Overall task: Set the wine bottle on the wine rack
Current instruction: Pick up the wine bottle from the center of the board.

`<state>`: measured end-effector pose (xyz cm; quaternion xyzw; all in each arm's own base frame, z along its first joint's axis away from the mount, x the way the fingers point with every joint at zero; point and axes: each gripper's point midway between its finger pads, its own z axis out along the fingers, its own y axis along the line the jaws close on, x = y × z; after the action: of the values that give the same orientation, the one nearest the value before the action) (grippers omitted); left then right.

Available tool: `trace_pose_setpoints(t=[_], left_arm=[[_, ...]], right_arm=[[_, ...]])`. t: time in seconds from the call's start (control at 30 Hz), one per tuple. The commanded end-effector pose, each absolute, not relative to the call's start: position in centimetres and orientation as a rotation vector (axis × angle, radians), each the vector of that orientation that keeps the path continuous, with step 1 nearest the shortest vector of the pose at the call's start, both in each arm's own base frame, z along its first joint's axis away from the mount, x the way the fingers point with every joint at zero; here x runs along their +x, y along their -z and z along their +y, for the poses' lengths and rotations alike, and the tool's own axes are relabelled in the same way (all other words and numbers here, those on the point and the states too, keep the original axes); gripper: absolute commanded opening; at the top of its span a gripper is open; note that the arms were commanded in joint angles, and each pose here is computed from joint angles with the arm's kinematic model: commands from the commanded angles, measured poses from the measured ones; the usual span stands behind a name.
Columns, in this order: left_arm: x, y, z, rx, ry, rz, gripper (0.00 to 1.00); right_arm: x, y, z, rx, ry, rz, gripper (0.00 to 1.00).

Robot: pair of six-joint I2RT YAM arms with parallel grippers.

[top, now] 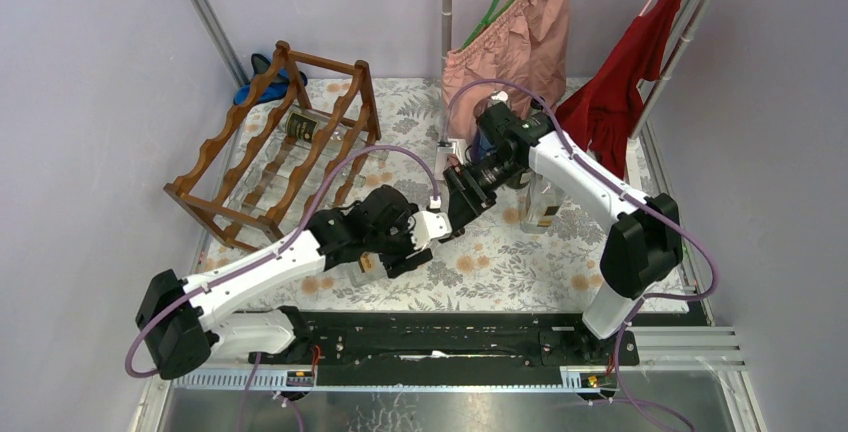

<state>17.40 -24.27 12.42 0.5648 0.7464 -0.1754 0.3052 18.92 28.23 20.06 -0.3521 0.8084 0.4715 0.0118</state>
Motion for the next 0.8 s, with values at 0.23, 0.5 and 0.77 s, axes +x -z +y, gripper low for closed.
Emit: trace_pose_setpoints(t=[0.23,0.5,0.77], left_arm=[[18.3,-14.8,-25.5,1.697,0.538,1.8,0.0],[18.7,-15.4,-25.5,1.723,0.539,1.764,0.0],[18.2,-14.8,-25.3,1.782,0.554,1.763,0.0]], right_arm=[[16.5,-17.9,27.7,-1.334,-1.425,2.516,0.74],[15.6,-17.2,28.7,-1.298,-1.552,2.574,0.62],[16.3,-17.7,29.2,-1.341,-1.545,2.576,0.68]])
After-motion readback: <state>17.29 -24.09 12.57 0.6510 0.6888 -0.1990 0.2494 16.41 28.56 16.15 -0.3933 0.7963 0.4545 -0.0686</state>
